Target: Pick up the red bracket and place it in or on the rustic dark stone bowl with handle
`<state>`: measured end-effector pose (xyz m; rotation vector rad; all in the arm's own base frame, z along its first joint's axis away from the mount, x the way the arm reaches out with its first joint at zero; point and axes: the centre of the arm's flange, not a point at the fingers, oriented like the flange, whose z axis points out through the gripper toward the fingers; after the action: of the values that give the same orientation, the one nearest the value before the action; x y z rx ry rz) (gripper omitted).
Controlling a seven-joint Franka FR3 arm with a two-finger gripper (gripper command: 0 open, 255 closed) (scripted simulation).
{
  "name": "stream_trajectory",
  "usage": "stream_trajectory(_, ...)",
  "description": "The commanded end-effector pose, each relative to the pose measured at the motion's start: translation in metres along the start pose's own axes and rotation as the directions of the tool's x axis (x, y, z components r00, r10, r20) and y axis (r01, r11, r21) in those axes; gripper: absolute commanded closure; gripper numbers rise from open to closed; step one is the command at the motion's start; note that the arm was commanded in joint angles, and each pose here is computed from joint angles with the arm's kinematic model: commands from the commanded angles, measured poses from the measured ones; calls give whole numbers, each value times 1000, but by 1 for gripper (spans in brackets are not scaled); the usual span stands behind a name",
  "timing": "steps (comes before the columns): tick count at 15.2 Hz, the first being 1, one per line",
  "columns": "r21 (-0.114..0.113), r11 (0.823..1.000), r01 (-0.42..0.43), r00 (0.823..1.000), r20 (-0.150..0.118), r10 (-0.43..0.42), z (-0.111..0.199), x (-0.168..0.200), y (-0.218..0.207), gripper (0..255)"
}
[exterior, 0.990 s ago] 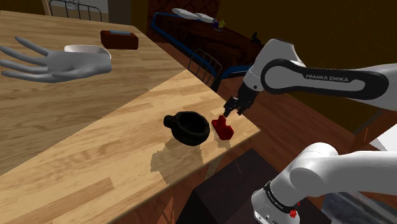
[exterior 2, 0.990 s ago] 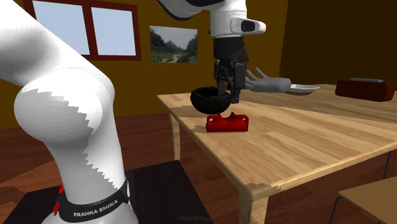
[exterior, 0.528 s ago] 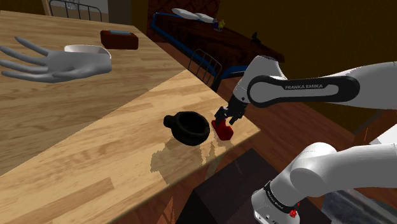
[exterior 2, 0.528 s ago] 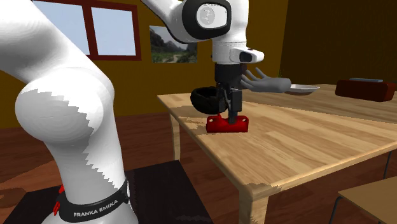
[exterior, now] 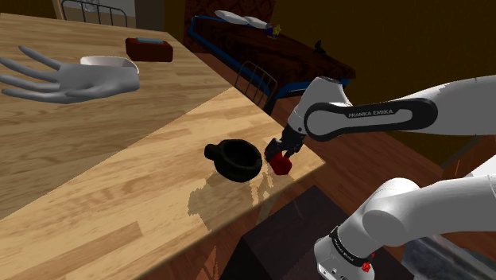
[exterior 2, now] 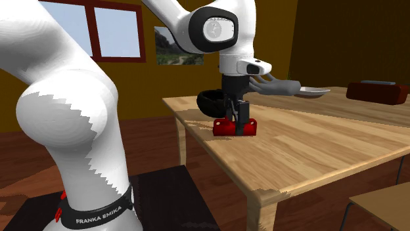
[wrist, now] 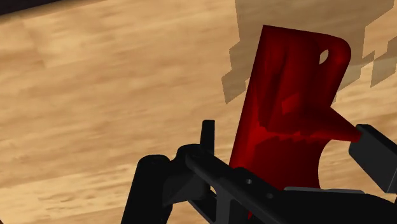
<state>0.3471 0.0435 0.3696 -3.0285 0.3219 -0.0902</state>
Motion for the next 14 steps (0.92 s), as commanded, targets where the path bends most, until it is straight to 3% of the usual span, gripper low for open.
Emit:
stream_trajectory(1, 0, 1000, 0, 1000, 0, 0, 0, 0, 0, 0)
stream_trajectory(3, 0, 1000, 0, 1000, 0, 0, 0, 0, 0, 0)
stream_trajectory(4, 0, 1000, 0, 1000, 0, 0, 0, 0, 0, 255)
stream_trajectory(14, 0, 1000, 0, 1000, 0, 0, -5, 0, -1, 255)
